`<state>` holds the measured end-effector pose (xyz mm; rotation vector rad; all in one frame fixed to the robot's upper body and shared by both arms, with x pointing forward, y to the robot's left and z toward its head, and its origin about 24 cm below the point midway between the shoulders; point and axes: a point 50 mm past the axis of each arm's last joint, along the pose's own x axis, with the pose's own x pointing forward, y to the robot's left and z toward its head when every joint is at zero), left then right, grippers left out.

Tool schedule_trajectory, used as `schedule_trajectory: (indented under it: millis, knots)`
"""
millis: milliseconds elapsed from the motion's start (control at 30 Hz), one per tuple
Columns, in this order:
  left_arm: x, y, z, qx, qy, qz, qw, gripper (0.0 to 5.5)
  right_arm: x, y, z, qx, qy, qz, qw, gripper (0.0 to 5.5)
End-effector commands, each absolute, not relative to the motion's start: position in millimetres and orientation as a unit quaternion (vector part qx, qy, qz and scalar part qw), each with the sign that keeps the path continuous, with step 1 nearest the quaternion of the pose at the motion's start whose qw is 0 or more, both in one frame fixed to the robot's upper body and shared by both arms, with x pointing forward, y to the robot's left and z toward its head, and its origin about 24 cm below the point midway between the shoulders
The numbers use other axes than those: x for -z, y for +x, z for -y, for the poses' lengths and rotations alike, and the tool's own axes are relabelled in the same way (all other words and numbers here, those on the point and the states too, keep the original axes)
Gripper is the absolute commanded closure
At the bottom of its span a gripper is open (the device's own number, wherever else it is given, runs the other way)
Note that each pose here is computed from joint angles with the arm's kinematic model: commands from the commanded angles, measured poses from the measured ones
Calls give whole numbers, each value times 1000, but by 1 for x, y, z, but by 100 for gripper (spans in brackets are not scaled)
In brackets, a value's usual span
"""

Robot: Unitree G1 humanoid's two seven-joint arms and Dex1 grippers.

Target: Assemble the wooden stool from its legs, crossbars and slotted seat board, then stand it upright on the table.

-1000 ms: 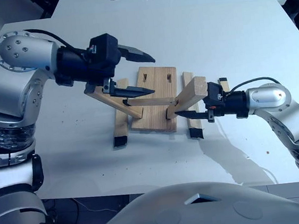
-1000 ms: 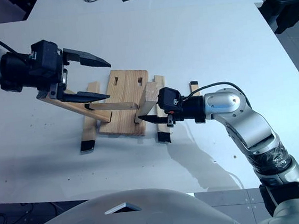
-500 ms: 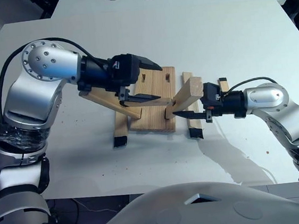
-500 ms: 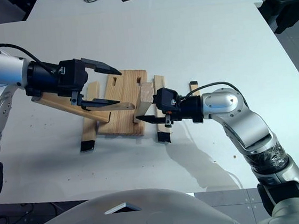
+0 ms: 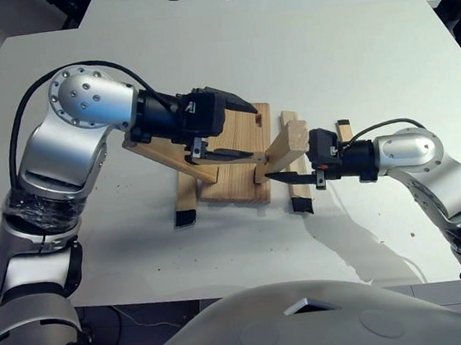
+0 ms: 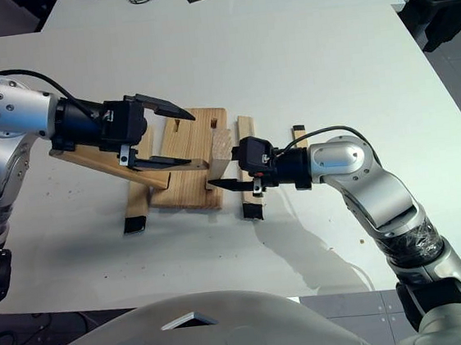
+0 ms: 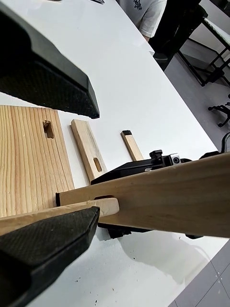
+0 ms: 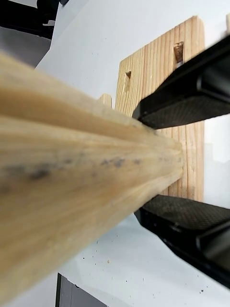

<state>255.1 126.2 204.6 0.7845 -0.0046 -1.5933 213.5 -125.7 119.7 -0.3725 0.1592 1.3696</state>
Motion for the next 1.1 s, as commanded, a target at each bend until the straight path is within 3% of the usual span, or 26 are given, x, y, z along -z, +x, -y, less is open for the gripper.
schedule_trajectory:
  millis: [33, 867, 1100]
  knots:
    - [-189, 258, -127, 699, 334, -34, 631, 208, -120, 210, 121, -647, -177, -70, 738, 349]
    - [-171, 255, -116, 705, 329, -44, 626, 208, -121, 208, 114, -656, -177, -68, 730, 349]
    - [-146, 246, -119, 711, 324, -76, 620, 208, -121, 208, 113, -658, -176, -68, 729, 349]
